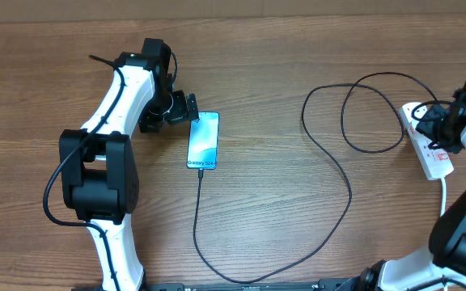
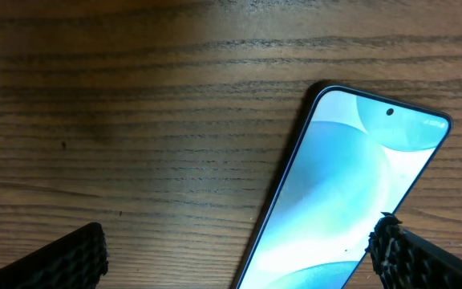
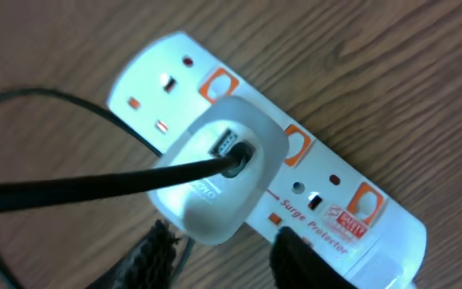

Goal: Plug charger to phone and switch on socket

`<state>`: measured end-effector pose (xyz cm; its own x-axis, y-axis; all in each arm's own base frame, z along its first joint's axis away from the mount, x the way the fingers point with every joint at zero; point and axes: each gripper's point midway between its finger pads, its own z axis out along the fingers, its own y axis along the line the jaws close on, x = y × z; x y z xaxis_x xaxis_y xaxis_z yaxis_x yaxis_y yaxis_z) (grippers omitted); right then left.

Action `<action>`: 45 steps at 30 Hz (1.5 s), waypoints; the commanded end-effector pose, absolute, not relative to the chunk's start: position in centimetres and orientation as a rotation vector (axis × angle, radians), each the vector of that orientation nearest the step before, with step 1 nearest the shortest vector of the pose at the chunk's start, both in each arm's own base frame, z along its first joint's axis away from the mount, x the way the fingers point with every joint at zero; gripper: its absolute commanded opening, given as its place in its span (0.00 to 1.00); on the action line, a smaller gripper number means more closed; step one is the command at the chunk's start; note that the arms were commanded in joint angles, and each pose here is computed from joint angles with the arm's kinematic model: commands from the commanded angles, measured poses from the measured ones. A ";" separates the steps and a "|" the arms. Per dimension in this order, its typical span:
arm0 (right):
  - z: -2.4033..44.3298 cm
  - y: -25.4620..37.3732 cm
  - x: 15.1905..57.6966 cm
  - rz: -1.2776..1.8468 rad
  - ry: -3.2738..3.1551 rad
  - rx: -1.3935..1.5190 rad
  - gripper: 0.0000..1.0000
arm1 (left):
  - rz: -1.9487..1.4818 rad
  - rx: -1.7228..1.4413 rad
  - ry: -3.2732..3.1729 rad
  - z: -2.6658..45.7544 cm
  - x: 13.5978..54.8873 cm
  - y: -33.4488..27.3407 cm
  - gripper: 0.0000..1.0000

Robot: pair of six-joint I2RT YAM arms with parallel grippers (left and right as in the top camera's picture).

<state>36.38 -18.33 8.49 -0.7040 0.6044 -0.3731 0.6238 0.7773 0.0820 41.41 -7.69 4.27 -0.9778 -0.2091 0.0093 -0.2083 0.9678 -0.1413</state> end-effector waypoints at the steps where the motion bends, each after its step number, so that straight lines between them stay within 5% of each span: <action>1: 11.4 -18.0 37.0 -0.037 2.508 0.899 0.16 | -0.212 -0.359 3.068 5.5 42.2 -7.1 1.00; 2: 11.4 -18.1 37.0 -0.038 2.505 0.898 0.04 | -0.212 -0.359 3.068 5.5 42.2 -7.1 1.00; 3: 11.4 -18.1 37.0 -0.038 2.504 0.899 0.04 | -0.212 -0.359 3.068 5.5 42.2 -7.1 1.00; 33: 3.4 -18.0 37.0 -0.002 2.618 1.015 0.04 | -0.212 -0.359 3.068 5.5 42.2 -7.1 0.99; 45: 7.5 -17.4 39.9 0.139 2.567 0.962 0.04 | -0.212 -0.359 3.068 5.5 42.2 -7.1 1.00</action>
